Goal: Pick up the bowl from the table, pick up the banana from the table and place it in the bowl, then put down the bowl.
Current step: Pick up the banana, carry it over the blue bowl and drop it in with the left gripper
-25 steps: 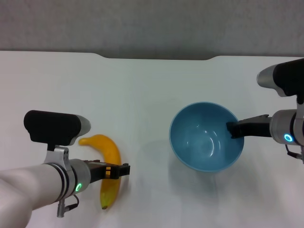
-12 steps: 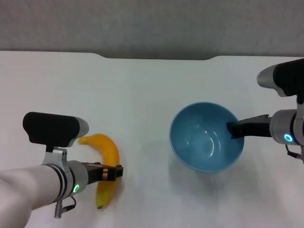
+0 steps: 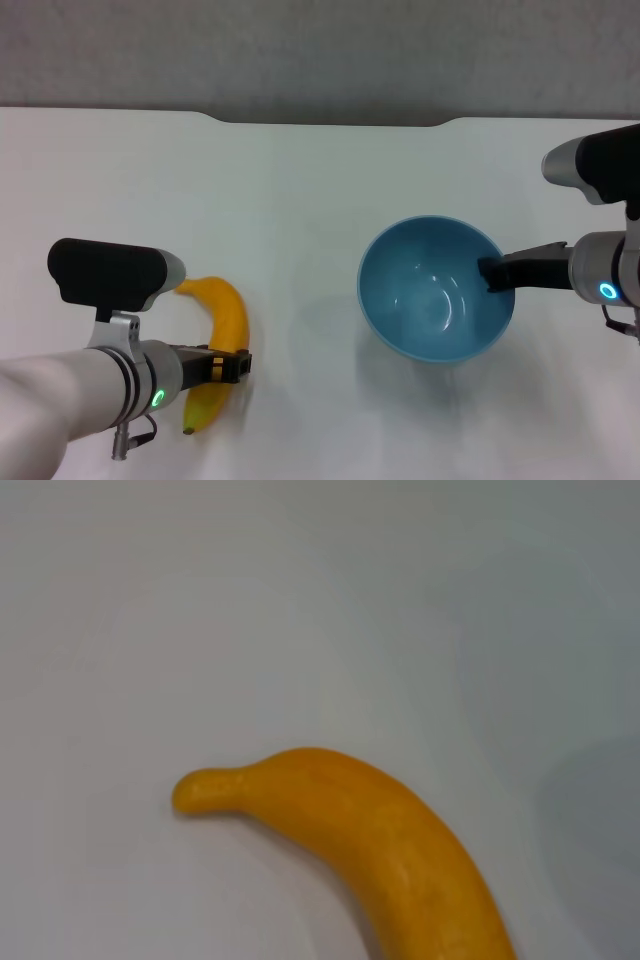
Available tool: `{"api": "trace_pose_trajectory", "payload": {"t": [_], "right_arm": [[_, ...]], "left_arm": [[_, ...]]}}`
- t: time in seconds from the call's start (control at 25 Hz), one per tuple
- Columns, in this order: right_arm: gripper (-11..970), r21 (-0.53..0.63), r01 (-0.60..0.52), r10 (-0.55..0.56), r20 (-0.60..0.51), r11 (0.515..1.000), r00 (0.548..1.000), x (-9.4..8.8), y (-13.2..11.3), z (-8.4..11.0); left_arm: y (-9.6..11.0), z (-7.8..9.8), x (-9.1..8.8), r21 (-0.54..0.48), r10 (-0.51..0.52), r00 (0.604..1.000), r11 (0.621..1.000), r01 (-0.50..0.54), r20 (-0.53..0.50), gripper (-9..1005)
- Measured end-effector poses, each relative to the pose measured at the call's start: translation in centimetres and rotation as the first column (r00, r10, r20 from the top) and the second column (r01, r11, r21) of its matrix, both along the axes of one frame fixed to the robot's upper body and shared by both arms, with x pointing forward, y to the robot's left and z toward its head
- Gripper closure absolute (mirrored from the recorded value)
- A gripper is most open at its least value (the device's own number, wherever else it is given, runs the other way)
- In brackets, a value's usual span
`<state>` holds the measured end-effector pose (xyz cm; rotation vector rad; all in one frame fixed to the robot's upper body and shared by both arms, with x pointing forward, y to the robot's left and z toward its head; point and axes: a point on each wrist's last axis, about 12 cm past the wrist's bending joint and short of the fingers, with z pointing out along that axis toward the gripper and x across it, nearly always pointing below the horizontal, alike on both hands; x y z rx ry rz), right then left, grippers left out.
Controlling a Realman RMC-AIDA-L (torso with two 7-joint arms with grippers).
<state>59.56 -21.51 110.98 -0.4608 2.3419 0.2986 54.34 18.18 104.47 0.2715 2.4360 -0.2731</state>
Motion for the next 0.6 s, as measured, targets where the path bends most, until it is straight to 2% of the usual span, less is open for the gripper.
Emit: {"api": "trace_pose_trajectory", "payload": {"t": [0.08,0.6], "right_arm": [[925,0.0,0.0,0.0,0.0,1.0,1.0,-0.01,0.0,-0.01],[926,-0.001,0.002,-0.002,-0.006,1.0,1.0,-0.08,-0.08,-0.23]], "left_arm": [[0.0,0.0,0.0,0.0,0.0,1.0,1.0,0.0,0.0,487],[0.69,0.54,-0.02,-0.023,0.029,0.999,0.999,-0.029,0.023,489]]}}
